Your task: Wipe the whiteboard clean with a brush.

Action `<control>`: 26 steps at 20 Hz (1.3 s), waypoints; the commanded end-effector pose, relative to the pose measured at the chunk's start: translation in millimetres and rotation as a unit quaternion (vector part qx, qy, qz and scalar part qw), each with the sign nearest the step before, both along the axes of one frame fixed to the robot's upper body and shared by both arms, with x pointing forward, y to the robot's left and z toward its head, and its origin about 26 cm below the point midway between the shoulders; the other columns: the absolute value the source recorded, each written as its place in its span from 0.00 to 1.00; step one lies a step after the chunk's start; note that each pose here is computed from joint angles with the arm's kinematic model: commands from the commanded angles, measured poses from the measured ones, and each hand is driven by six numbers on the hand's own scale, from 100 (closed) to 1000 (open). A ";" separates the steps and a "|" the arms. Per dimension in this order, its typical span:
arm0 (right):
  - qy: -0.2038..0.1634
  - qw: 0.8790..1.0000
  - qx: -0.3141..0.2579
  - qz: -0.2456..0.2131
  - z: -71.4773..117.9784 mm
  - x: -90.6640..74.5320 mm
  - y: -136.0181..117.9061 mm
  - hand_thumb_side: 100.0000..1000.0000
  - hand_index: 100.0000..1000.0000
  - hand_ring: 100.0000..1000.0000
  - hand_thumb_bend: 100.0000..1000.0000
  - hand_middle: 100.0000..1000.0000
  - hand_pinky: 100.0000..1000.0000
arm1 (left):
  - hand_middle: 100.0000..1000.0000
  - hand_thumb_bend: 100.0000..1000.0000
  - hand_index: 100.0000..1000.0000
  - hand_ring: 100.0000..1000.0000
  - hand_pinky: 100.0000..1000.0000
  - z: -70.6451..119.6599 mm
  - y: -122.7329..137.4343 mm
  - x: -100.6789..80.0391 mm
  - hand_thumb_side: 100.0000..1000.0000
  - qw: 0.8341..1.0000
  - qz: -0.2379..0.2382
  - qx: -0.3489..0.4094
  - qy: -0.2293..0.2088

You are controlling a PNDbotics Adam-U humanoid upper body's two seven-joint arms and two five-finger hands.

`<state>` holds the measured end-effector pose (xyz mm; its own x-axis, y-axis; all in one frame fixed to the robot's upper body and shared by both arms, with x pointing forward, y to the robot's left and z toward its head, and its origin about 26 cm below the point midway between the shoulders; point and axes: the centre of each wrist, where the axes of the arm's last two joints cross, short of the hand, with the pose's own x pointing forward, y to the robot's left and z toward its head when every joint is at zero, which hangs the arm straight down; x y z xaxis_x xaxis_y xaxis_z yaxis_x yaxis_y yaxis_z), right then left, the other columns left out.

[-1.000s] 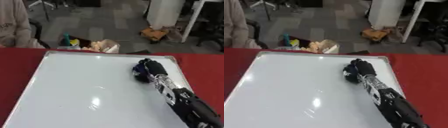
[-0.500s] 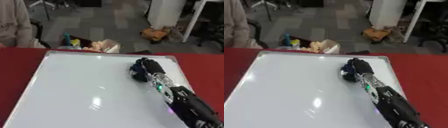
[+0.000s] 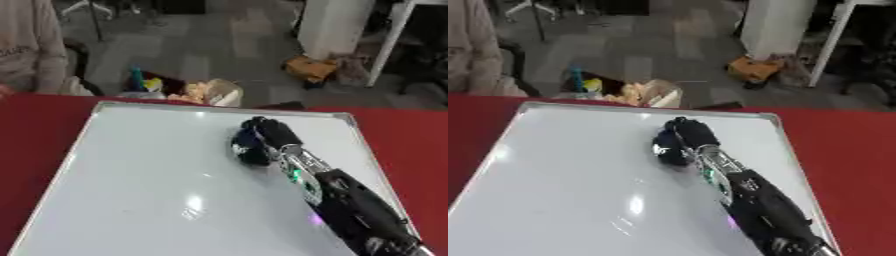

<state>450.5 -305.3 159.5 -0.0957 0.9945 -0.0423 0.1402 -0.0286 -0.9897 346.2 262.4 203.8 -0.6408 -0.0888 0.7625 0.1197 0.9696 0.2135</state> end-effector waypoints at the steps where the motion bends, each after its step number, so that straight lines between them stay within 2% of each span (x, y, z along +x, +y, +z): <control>1: 0.026 0.999 -0.018 0.041 -14.4 0.8 23.7 0.82 0.85 0.66 0.00 0.69 0.38 | 0.56 0.74 0.69 0.58 0.45 10.0 2.0 -1.9 0.84 1.000 -0.003 0.005 -0.016; 7: 0.032 0.997 -0.038 0.055 -15.8 1.8 30.2 0.83 0.85 0.66 0.00 0.70 0.40 | 0.56 0.74 0.69 0.58 0.45 9.9 1.6 -1.7 0.84 1.000 -0.004 0.006 -0.016; 11: 0.035 0.998 -0.045 0.040 -16.9 2.6 23.0 0.83 0.86 0.68 0.00 0.71 0.42 | 0.56 0.74 0.69 0.58 0.45 10.4 1.1 -1.6 0.84 1.000 -0.005 0.006 -0.017; 19: 0.056 0.996 -0.042 -0.048 -25.0 2.9 -19.7 0.84 0.87 0.70 0.00 0.73 0.46 | 0.56 0.74 0.69 0.58 0.45 11.0 2.1 -1.6 0.84 1.000 -0.004 0.007 -0.018; 26: 0.060 0.988 -0.021 -0.139 -33.8 -7.6 -68.8 0.85 0.87 0.70 0.00 0.74 0.47 | 0.56 0.74 0.69 0.58 0.45 11.1 4.4 -2.0 0.84 1.000 0.001 0.008 -0.019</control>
